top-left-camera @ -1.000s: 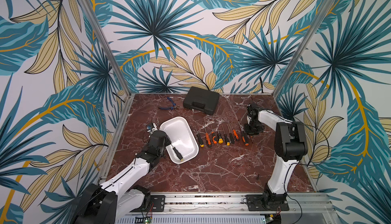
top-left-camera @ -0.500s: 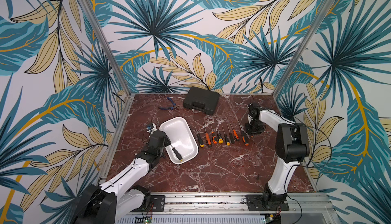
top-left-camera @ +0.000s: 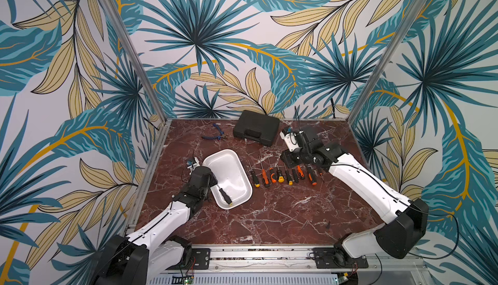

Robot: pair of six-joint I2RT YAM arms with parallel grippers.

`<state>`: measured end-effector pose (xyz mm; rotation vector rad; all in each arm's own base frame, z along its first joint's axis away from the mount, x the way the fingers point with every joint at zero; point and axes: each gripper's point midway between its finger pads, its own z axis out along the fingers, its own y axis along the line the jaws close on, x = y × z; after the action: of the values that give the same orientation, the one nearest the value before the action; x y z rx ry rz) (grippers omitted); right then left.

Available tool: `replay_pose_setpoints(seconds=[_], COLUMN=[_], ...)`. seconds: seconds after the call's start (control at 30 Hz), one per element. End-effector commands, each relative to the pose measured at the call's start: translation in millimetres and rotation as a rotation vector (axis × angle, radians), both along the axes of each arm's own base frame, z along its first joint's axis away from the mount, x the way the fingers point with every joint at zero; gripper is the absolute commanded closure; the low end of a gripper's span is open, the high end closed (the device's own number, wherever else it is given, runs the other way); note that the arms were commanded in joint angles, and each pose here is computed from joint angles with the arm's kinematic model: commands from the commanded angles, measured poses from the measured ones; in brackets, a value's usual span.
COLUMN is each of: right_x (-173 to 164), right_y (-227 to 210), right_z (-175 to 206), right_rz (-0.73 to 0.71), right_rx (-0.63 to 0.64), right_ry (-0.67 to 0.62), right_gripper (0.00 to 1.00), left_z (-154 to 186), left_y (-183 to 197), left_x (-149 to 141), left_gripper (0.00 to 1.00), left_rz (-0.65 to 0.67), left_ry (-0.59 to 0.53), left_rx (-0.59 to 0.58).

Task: Take out the screwdriver from the storage box
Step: Place the socket head at the center of the board, then pick up the socket head from the storage box.

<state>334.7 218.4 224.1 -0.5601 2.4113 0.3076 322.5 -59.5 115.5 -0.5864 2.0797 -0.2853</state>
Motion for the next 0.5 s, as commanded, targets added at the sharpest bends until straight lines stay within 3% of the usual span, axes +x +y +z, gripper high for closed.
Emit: replay_pose_setpoints(seconds=[0.0, 0.3, 0.47], right_x=[-11.4, -57.3, -73.6], right_y=[52.8, 165.8, 204.2], right_z=[-14.6, -65.3, -91.4], right_rz=[0.061, 0.248, 0.291], right_rx=[0.093, 0.136, 0.148], right_ry=[0.027, 0.148, 0.206], right_gripper=[0.62, 0.58, 0.57], left_z=[19.4, 20.6, 19.8], left_y=[1.1, 2.0, 2.2], left_x=[9.3, 9.0, 8.9], left_gripper=[1.0, 1.0, 1.0], left_rz=[0.011, 0.018, 0.021], left_ry=[-0.05, -0.053, -0.052], left_rx=[-0.013, -0.016, -0.018])
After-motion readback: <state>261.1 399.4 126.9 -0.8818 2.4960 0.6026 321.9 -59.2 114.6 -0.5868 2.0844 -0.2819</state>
